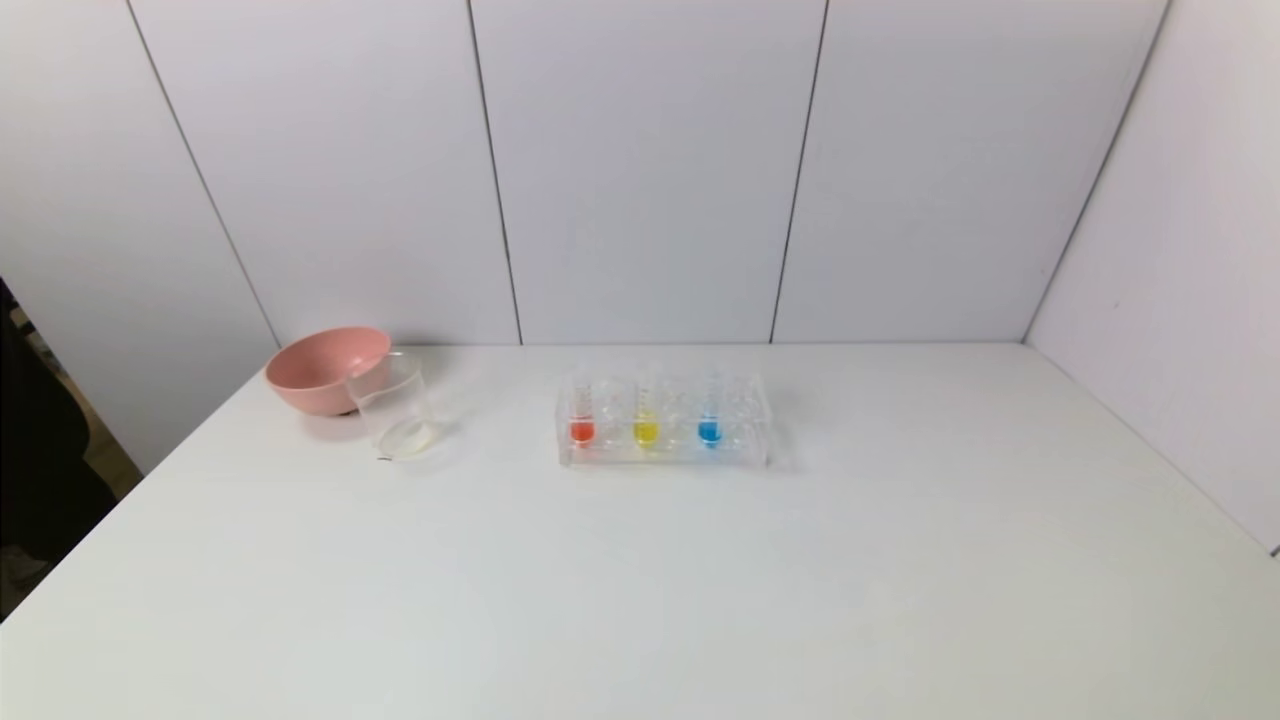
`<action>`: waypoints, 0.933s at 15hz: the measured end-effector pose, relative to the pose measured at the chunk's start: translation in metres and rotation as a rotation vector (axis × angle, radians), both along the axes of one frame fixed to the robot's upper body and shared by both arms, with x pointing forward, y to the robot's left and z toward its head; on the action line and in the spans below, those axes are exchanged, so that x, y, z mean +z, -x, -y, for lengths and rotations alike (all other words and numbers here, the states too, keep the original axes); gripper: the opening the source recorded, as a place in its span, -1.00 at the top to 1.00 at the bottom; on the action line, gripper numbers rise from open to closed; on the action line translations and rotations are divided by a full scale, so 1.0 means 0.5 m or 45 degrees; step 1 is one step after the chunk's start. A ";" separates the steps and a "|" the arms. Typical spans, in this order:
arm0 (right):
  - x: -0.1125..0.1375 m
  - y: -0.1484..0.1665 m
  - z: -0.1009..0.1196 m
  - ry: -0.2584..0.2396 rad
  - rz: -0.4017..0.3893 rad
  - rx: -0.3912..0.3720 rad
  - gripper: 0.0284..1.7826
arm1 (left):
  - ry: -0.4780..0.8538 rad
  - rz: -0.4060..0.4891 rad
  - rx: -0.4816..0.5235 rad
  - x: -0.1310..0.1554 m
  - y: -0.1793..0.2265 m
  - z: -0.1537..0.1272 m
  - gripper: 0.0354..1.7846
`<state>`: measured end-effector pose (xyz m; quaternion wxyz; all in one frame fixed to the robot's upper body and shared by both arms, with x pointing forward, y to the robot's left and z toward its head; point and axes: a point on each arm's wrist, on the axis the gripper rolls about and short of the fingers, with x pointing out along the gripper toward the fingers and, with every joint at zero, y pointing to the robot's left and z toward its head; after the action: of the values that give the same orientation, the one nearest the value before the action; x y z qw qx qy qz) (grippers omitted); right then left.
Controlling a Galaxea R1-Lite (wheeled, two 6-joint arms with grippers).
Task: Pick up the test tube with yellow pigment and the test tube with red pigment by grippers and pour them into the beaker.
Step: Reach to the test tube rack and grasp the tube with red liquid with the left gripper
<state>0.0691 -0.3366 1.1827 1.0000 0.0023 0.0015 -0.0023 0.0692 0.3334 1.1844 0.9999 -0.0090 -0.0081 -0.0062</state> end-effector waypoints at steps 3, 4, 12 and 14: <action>0.000 0.000 0.000 0.000 -0.001 0.001 0.91 | -0.002 0.000 0.000 0.000 0.000 0.000 -0.98; 0.000 0.000 0.000 0.001 -0.001 0.000 0.91 | -0.004 0.000 0.000 0.000 0.000 0.000 -0.98; 0.000 0.000 0.000 0.000 -0.001 0.000 0.91 | 0.001 0.061 -0.012 0.052 0.022 0.000 -0.98; 0.000 0.000 0.000 0.000 -0.001 0.000 0.91 | -0.009 0.081 -0.076 0.079 0.035 0.002 -0.98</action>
<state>0.0691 -0.3366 1.1827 1.0000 0.0023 0.0017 -0.0023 0.0519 0.3321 1.2241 0.9985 -0.0056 -0.0396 -0.0363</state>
